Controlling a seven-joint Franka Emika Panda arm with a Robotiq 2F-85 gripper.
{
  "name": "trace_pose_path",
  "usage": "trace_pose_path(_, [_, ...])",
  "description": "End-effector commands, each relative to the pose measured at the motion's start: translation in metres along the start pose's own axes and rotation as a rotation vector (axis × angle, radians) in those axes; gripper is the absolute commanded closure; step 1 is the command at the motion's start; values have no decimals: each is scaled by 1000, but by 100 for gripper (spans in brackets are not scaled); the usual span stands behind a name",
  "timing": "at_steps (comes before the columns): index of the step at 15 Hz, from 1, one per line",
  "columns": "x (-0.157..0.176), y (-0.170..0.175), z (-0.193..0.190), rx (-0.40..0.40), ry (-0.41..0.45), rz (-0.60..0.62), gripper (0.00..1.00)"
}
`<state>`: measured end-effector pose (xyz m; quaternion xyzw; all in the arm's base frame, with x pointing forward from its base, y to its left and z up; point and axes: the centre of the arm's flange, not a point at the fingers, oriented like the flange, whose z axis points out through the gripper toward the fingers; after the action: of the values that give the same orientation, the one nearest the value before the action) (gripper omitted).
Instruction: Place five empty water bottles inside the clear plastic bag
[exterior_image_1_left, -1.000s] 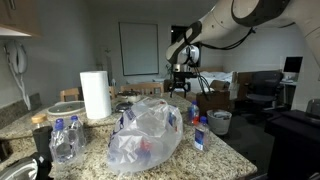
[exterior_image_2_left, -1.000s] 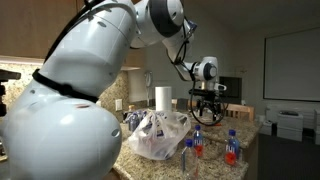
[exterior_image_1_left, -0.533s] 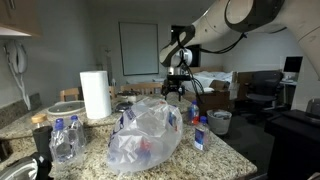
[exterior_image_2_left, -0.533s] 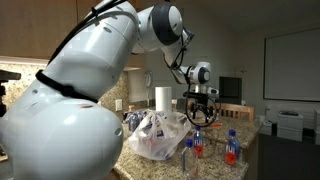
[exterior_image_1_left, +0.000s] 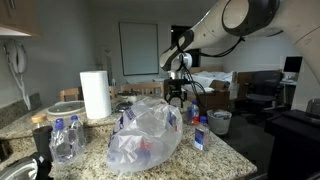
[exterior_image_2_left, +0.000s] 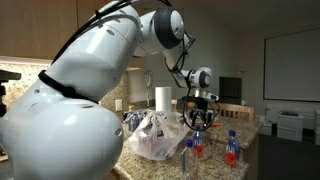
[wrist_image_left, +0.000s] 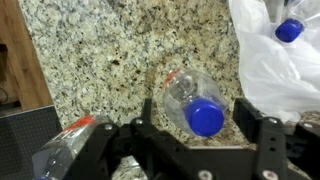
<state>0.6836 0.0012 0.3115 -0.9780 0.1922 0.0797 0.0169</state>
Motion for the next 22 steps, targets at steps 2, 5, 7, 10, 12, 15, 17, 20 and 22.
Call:
trace_pose_path(2, [7, -4, 6, -19, -34, 40, 53])
trace_pose_path(5, [11, -5, 9, -24, -41, 43, 72])
trace_pose_path(7, [14, -6, 8, -24, -40, 41, 85])
trace_pose_path(10, [17, -7, 4, -22, -31, 39, 91])
trace_pose_path(12, [15, -6, 1, -25, -23, 37, 91])
trace_pose_path(15, [-1, 9, -29, 0, -3, 33, 91])
trace_pose_path(17, [-20, 33, -65, 35, -26, 23, 91])
trace_pose_path(20, [-42, 68, -113, 148, 14, 39, 91])
trace_pose_path(22, [-60, 96, -145, 240, 18, 45, 91])
